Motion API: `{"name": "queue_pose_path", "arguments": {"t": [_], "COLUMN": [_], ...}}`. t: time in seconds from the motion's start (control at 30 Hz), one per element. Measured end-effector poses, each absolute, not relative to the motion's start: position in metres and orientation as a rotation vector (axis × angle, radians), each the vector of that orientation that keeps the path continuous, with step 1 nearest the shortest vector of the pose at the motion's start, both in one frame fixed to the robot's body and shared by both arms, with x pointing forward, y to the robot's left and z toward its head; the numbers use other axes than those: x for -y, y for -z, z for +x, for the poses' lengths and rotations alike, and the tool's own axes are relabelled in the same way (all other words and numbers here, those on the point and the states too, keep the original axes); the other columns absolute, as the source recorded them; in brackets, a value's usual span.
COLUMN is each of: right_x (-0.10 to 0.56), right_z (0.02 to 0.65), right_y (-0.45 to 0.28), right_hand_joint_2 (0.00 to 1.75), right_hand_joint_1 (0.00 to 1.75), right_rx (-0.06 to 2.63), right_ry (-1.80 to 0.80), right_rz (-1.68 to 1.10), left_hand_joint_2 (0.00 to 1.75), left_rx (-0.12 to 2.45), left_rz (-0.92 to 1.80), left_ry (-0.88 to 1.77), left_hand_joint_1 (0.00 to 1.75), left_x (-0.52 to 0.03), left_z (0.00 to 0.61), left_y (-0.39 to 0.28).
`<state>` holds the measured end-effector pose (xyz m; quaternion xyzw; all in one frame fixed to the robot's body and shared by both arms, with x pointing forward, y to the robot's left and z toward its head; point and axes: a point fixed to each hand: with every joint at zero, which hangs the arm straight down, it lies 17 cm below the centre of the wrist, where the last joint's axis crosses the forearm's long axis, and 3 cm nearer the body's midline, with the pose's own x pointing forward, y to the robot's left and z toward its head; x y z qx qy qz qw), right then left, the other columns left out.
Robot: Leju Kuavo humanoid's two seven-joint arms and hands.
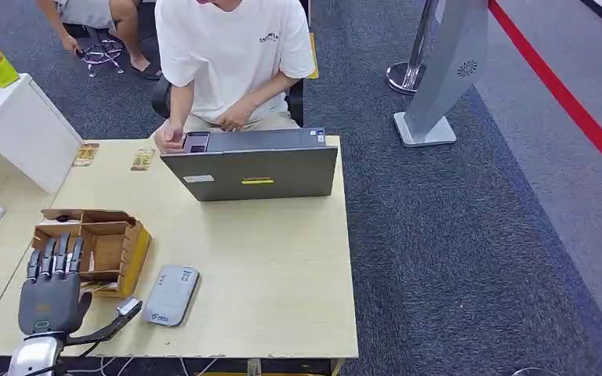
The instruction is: Pass the card to the sensor for recognition and then transmit it.
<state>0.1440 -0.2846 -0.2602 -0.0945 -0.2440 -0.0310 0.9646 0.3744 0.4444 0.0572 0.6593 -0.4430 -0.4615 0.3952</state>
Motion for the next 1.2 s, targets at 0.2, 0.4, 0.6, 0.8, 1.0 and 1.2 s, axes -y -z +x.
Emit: {"name": "queue_pose_path", "arguments": {"t": [0.2,0.4,0.6,0.8,1.0,1.2], "right_x": [0.285,0.285,0.285,0.285,0.285,0.285], "right_z": [0.144,0.144,0.144,0.144,0.144,0.144], "right_y": [0.26,0.26,0.26,0.26,0.26,0.26], "right_hand_joint_2": [0.0,0.0,0.0,0.0,0.0,0.0], "right_hand_joint_1": [0.0,0.0,0.0,0.0,0.0,0.0], "right_rx": [0.494,0.494,0.493,0.494,0.493,0.493], "right_ry": [0.065,0.065,0.065,0.065,0.065,0.065], "right_rz": [-0.192,-0.192,-0.192,-0.192,-0.192,-0.192], "left_hand_joint_2": [1.75,1.75,1.75,1.75,1.75,1.75], "left_rx": [1.136,1.137,1.138,1.151,1.201,1.239], "left_rz": [1.675,1.676,1.675,1.663,1.627,1.592], "left_ry": [1.177,1.184,1.183,1.194,1.244,1.278], "left_hand_joint_1": [0.0,0.0,0.0,1.75,1.75,1.75], "left_x": [-0.44,-0.44,-0.439,-0.434,-0.418,-0.407], "left_z": [0.376,0.376,0.376,0.377,0.378,0.379], "left_y": [-0.059,-0.06,-0.06,-0.058,-0.055,-0.051]}}
